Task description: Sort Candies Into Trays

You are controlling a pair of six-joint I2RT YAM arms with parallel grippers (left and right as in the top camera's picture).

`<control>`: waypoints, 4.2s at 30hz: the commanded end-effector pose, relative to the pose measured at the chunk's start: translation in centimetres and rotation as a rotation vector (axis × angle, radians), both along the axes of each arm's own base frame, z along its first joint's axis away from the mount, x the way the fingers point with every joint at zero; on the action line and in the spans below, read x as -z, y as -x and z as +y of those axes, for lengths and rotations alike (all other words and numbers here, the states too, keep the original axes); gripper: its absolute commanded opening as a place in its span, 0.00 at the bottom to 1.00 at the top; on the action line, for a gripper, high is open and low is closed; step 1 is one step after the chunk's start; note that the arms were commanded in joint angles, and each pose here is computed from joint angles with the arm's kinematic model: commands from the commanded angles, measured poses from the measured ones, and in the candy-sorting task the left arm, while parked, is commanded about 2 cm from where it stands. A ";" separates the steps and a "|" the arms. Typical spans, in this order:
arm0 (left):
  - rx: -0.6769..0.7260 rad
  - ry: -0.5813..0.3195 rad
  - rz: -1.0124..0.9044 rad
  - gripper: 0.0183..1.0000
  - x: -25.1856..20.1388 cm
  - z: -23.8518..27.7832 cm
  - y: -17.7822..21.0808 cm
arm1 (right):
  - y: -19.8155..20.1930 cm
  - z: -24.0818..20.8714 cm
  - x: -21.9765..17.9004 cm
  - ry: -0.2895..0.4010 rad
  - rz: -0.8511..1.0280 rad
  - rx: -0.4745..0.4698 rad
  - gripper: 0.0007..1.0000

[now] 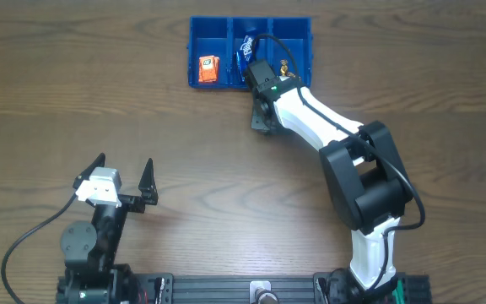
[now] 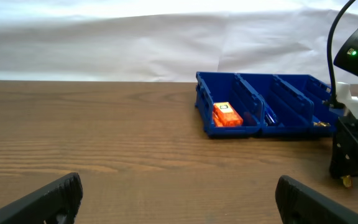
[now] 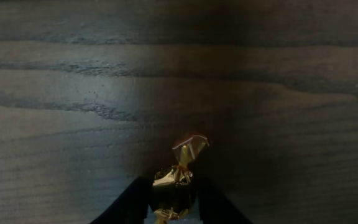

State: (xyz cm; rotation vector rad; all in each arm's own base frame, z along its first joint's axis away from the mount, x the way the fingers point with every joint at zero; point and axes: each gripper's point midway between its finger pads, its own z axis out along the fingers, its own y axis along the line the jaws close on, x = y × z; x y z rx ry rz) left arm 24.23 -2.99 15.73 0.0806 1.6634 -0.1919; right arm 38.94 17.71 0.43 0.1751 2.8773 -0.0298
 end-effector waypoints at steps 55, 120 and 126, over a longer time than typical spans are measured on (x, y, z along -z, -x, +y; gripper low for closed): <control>0.016 -0.013 0.044 1.00 1.6 -0.2 0.1 | -14.9 -5.9 -13.5 0.099 -0.580 -0.071 0.70; 0.016 -0.013 0.044 1.00 1.6 -0.2 0.1 | 14.9 -17.0 -19.2 0.029 -1.317 -0.173 1.00; 0.016 -0.013 0.044 1.00 1.6 -0.2 0.1 | 14.5 -15.7 -15.5 -0.014 -1.249 -0.213 1.00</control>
